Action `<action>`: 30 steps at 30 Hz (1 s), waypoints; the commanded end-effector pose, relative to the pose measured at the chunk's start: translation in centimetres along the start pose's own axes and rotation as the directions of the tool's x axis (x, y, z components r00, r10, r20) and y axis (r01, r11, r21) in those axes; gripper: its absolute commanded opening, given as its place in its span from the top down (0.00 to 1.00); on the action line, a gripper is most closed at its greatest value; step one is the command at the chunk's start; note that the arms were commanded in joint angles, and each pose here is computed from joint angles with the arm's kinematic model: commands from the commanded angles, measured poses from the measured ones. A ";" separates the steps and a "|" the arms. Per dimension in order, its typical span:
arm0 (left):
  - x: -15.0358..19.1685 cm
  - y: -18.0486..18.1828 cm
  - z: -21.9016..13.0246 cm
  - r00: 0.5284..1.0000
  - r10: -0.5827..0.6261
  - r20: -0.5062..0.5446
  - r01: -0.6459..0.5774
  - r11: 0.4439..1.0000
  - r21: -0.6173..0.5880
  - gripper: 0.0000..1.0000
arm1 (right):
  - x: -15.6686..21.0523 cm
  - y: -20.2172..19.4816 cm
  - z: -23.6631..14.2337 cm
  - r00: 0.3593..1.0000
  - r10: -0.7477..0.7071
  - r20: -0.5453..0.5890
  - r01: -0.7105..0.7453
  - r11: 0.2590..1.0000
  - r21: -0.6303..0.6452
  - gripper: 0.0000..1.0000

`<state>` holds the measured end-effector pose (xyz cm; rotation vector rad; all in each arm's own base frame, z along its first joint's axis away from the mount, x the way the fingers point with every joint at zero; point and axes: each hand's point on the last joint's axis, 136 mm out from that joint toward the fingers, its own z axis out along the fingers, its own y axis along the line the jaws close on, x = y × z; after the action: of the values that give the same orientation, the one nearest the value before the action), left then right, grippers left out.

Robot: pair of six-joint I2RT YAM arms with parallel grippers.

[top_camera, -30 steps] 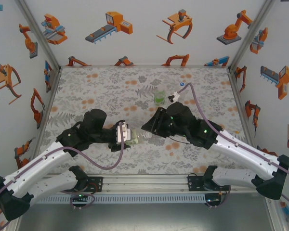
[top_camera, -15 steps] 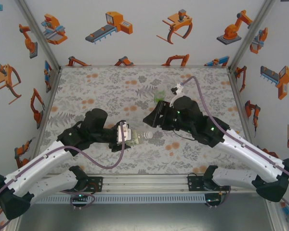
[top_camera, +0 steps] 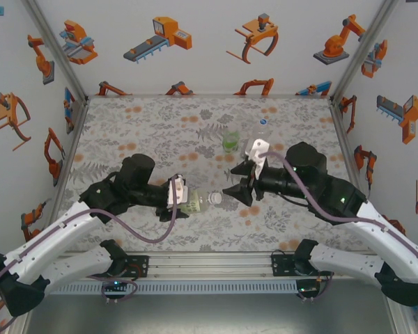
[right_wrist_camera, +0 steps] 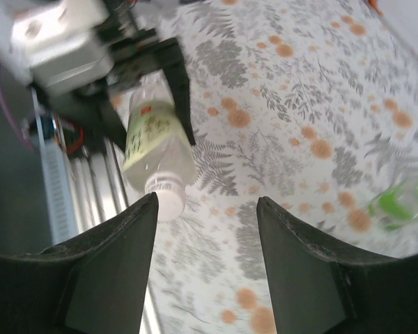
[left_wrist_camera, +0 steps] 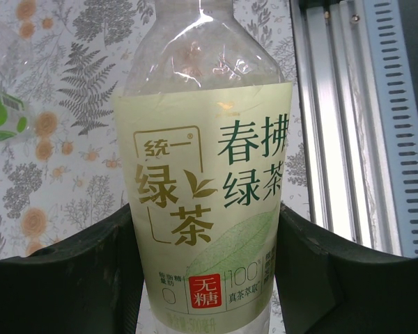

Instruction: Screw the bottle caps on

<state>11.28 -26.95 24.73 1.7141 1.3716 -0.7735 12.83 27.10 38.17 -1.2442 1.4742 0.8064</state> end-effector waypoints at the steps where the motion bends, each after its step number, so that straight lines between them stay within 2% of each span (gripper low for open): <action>1: -1.3 -1.1 -0.4 0.999 -0.022 0.040 0.019 0.997 0.073 1.00 | 0.8 3.6 -0.9 0.930 -0.364 0.053 0.367 0.912 -0.181 0.45; 5: -1.8 -1.6 -0.6 0.998 -0.039 0.055 0.033 0.994 0.105 1.00 | 1.5 4.5 -0.7 0.893 -0.443 0.087 0.450 0.863 -0.231 0.42; 14: -1.8 -1.8 -0.6 0.997 -0.056 0.048 0.049 0.991 0.122 1.00 | 2.4 5.9 0.7 0.897 -0.429 0.104 0.440 0.849 -0.291 0.41; 30: -1.8 -1.8 -0.3 0.995 -0.079 0.057 0.070 0.987 0.143 1.00 | 3.0 5.9 2.2 0.899 -0.428 0.095 0.438 0.861 -0.258 0.51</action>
<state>9.48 -27.20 24.65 1.7540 1.4005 -0.9288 7.73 29.45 33.90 -1.7007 1.0302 0.7385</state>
